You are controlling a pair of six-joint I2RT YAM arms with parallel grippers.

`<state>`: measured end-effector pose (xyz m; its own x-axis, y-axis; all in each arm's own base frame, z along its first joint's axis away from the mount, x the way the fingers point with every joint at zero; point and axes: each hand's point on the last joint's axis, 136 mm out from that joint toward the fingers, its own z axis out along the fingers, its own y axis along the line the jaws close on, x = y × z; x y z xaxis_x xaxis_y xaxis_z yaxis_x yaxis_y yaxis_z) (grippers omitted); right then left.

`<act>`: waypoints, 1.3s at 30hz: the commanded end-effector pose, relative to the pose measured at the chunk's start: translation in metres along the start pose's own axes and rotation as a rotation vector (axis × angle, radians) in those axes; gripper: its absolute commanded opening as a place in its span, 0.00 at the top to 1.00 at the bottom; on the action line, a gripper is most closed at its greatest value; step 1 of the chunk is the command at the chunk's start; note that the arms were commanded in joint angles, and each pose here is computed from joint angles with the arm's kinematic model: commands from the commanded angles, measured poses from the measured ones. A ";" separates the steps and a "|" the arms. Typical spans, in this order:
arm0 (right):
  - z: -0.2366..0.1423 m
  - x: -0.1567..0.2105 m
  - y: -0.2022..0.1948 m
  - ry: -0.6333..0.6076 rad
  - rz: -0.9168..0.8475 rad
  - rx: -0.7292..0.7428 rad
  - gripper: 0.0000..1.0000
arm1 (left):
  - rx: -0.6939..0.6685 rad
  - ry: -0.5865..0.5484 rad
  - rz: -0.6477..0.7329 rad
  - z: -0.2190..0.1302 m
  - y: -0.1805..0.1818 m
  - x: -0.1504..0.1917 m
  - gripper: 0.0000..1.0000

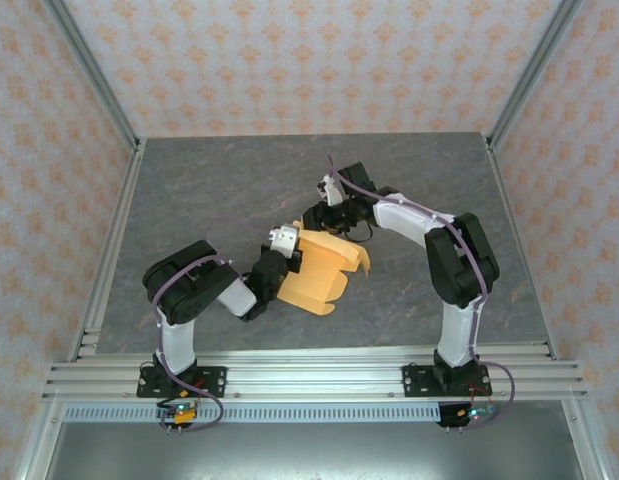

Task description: Fold the paper box

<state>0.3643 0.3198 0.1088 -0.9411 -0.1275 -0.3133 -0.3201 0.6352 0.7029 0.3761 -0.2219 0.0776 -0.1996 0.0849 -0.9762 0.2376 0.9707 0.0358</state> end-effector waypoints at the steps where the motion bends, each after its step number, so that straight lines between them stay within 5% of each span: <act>1: 0.012 0.030 -0.017 0.068 0.040 0.106 0.53 | 0.115 0.001 -0.025 0.000 -0.020 -0.002 1.00; 13: -0.033 0.026 -0.022 0.048 -0.024 0.147 0.43 | 0.424 0.044 0.093 -0.014 -0.054 0.011 1.00; 18: -0.028 0.034 -0.030 0.063 0.013 0.155 0.46 | 0.402 0.062 0.132 -0.010 -0.051 0.019 0.97; 27: -0.019 0.039 -0.037 0.075 0.058 0.156 0.57 | 0.414 0.072 0.115 -0.007 -0.055 0.027 0.75; 35: -0.013 0.042 -0.037 0.050 0.086 0.148 0.59 | 0.320 0.079 0.106 0.002 -0.052 0.047 0.75; 39: -0.012 0.043 -0.036 0.030 0.091 0.151 0.59 | 0.252 0.074 0.092 0.011 -0.044 0.047 0.85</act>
<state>0.3439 0.2925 0.1068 -0.9520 -0.1065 -0.2869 -0.2806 0.6782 0.6792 0.3628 -0.2607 0.0278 -0.2329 0.2161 -0.9482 0.5172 0.8532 0.0674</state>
